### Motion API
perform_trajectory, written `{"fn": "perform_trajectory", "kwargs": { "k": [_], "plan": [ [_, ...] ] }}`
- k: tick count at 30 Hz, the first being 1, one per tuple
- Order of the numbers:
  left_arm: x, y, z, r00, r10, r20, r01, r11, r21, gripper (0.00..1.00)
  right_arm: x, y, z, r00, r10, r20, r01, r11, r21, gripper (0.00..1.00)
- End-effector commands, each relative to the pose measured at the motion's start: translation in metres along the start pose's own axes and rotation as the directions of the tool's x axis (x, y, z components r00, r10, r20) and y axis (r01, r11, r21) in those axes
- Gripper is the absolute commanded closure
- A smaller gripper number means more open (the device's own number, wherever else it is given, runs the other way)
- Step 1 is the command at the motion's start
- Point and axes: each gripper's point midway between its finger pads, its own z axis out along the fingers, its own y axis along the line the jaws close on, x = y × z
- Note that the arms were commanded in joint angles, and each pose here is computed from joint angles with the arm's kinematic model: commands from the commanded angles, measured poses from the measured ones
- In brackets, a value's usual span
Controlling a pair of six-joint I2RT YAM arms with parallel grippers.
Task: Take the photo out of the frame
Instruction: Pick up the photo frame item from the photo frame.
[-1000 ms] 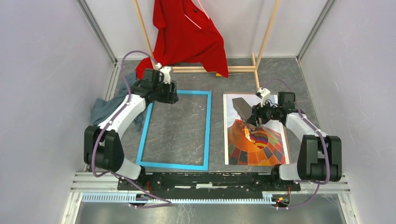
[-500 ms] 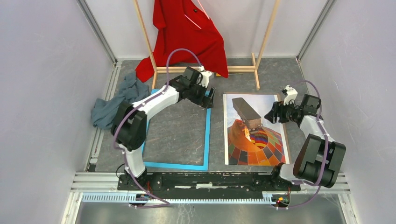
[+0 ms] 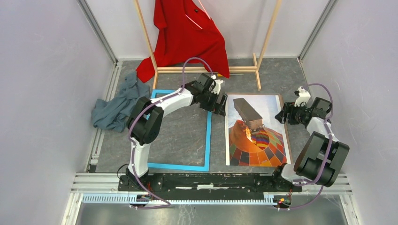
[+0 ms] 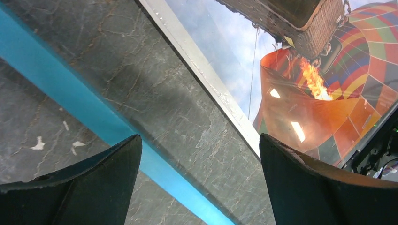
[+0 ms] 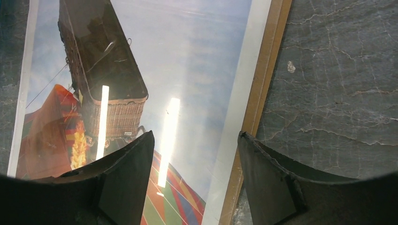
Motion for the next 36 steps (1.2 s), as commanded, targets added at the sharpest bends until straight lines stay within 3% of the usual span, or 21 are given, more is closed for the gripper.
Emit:
{"fn": "perform_trajectory", "kwargs": {
  "k": [1, 7, 36],
  "plan": [
    [-0.014, -0.024, 0.009, 0.999, -0.028, 0.036, 0.026, 0.998, 0.059, 0.00, -0.002, -0.006, 0.000, 1.000, 0.006, 0.015, -0.006, 1.000, 0.014, 0.28],
    [-0.014, -0.041, 0.020, 1.000, 0.000, 0.022, -0.001, 0.997, 0.072, 0.00, -0.004, -0.006, -0.003, 1.000, 0.005, 0.025, -0.006, 1.000, 0.015, 0.28],
    [0.036, -0.060, 0.062, 0.980, -0.162, -0.118, 0.190, 0.939, 0.285, 0.05, 0.027, -0.043, -0.004, 0.992, 0.091, -0.082, -0.077, 0.985, 0.155, 0.28]
  ]
}}
